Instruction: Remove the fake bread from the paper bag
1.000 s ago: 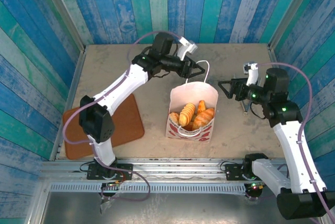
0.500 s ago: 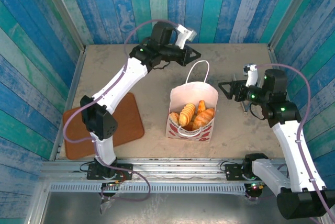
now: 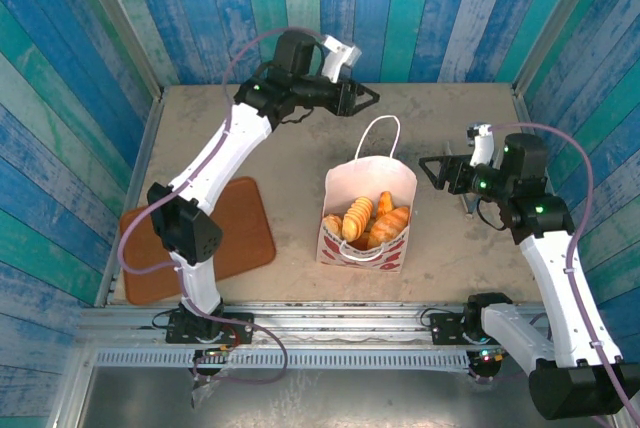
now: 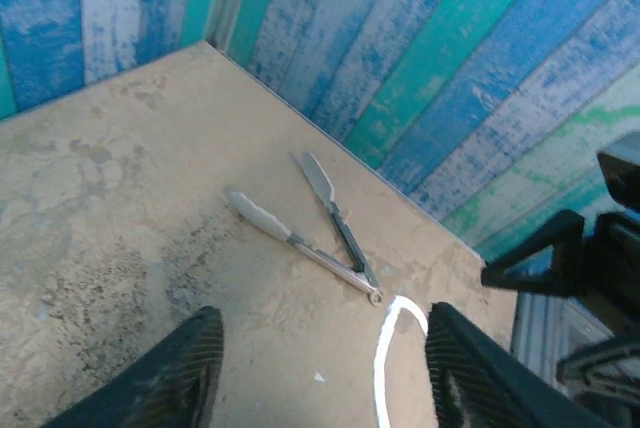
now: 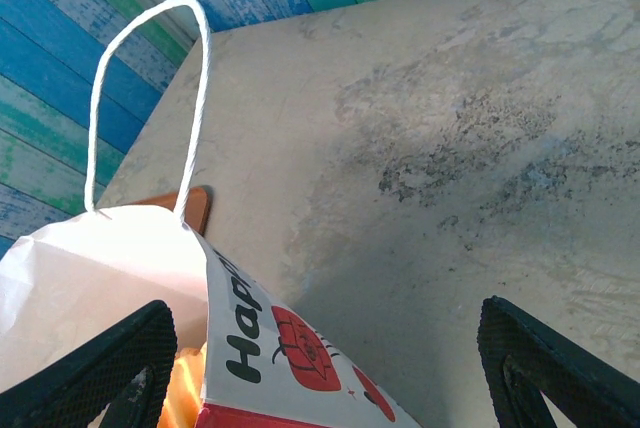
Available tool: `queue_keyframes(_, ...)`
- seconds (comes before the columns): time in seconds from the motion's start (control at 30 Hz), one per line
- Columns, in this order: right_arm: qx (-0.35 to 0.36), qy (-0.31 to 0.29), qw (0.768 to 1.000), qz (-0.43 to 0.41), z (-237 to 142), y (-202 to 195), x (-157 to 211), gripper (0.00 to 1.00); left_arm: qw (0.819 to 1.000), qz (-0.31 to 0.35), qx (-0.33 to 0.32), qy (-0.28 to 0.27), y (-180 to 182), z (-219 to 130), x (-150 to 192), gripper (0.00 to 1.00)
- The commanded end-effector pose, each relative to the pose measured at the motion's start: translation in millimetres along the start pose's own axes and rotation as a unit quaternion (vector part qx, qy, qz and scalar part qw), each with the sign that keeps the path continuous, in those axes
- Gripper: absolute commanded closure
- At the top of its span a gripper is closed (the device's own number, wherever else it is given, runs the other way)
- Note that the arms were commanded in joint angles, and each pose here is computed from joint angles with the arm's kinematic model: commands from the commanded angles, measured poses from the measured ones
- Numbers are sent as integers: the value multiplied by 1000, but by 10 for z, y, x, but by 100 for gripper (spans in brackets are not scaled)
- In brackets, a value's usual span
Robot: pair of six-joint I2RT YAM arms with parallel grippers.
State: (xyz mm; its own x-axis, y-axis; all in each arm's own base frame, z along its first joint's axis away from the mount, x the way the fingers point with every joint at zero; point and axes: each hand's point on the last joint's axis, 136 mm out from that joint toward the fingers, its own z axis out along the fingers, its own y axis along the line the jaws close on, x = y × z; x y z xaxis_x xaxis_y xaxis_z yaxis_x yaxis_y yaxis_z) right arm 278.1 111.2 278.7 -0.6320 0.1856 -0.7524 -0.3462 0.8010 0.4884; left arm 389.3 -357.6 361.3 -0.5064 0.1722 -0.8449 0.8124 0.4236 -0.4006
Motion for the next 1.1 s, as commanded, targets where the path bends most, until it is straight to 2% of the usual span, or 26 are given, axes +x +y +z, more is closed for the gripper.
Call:
queue_keyframes(0.0, 2, -3, 1000, 3, -23, 9, 16, 18, 998, 11, 46, 47, -84, 114, 228, 31)
queue_keyframes(0.17, 6, -4, 1000, 2, -27, -6, 18, 18, 993, 11, 62, 103, -101, 264, 490, 29)
queue_keyframes(0.3, 8, -4, 1000, 3, -20, -17, 18, 18, 987, 13, 79, 143, -152, 400, 654, 35)
queue_keyframes(0.43, 10, -5, 1000, 3, -21, -25, 15, 18, 985, 2, 69, 161, -67, 494, 712, 54)
queue_keyframes(0.57, 17, -6, 1000, 0, -21, -47, 13, 17, 986, 4, 76, 151, -102, 496, 634, 91)
queue_keyframes(0.63, 17, -7, 1000, 0, -18, -52, 6, 17, 988, 10, 64, 139, -94, 473, 552, 100)
queue_keyframes(0.77, 19, -5, 1000, 2, 0, -65, 5, 17, 994, 15, 15, 106, 18, 417, 354, 100)
queue_keyframes(1.07, 16, -5, 1000, 8, 18, -64, 2, 17, 999, -5, -51, 11, 343, 80, -147, 100)
